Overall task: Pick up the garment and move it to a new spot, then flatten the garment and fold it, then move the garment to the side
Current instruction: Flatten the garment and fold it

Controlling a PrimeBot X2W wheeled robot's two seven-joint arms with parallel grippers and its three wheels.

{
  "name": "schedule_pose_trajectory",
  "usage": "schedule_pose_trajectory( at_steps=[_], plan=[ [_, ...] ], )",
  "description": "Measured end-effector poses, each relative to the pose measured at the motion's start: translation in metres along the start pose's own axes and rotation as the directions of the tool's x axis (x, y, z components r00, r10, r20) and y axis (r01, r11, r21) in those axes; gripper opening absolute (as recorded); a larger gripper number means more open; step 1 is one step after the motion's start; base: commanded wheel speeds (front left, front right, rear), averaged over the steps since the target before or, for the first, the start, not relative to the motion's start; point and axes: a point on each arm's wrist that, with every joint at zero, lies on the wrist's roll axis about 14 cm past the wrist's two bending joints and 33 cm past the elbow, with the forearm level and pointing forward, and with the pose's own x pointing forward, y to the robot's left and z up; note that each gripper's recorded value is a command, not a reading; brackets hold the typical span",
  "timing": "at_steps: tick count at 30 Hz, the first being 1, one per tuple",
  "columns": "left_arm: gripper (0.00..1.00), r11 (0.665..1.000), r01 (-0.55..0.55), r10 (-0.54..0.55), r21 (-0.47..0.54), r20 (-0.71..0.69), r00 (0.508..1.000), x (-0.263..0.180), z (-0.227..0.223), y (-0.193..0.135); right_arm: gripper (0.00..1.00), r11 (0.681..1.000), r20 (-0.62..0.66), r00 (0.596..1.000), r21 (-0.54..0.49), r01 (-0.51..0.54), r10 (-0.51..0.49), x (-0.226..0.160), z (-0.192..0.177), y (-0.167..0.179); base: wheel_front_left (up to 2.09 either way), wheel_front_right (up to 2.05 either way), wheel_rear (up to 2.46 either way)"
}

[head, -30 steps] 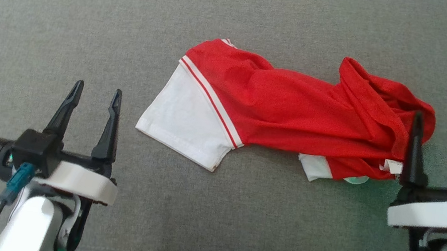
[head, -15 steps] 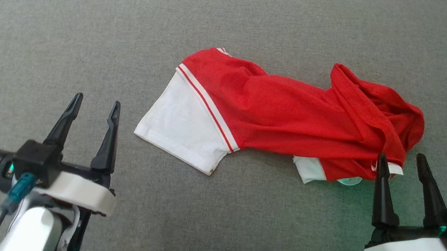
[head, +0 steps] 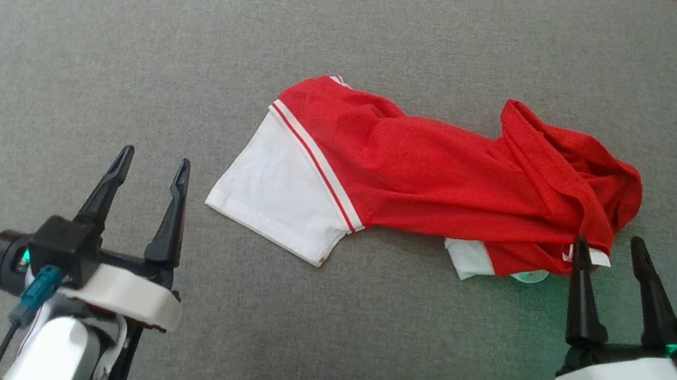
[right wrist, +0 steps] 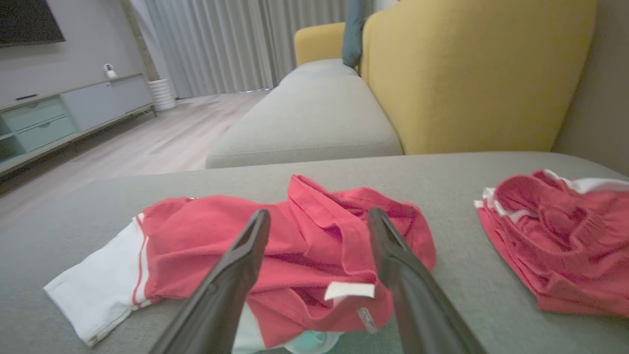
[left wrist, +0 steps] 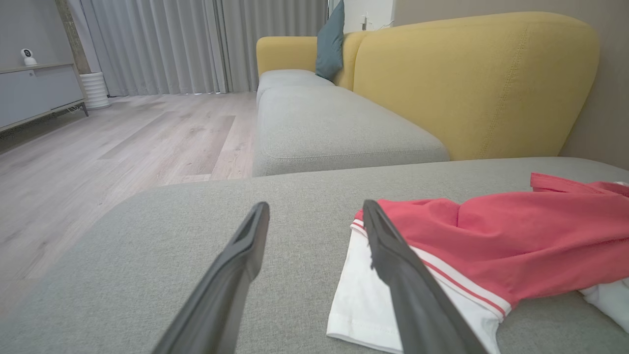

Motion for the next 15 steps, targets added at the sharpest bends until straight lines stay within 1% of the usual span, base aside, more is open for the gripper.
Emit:
schedule_pose_trajectory(
  at_steps=[2, 7, 12, 15],
  plan=[
    [1.00, 1.000, 0.001, -0.001, 0.000, -0.003, 1.000, 0.000, -0.001, 0.000, 1.00, 1.000, -0.027, 0.999, 0.012, 0.020, -0.019, -0.001, -0.006, -0.006, 0.00, 0.00, 0.00],
    [1.00, 1.000, 0.004, -0.004, -0.003, -0.017, 1.000, 0.001, -0.006, -0.001, 1.00, 0.996, -0.133, 0.988, 0.041, 0.083, -0.077, -0.006, -0.035, -0.026, 0.00, 0.00, 0.00],
    [1.00, 1.000, 0.007, -0.007, -0.005, -0.031, 0.999, 0.003, -0.012, -0.001, 1.00, 0.993, -0.208, 0.975, 0.070, 0.096, -0.079, -0.004, -0.056, -0.028, 0.00, 0.00, 0.00],
    [1.00, 1.000, 0.006, -0.006, -0.006, -0.035, 0.999, 0.003, -0.013, -0.001, 1.00, 0.992, -0.211, 0.975, 0.085, 0.091, -0.072, 0.003, -0.057, -0.026, 0.00, 0.00, 0.00]
  ],
)
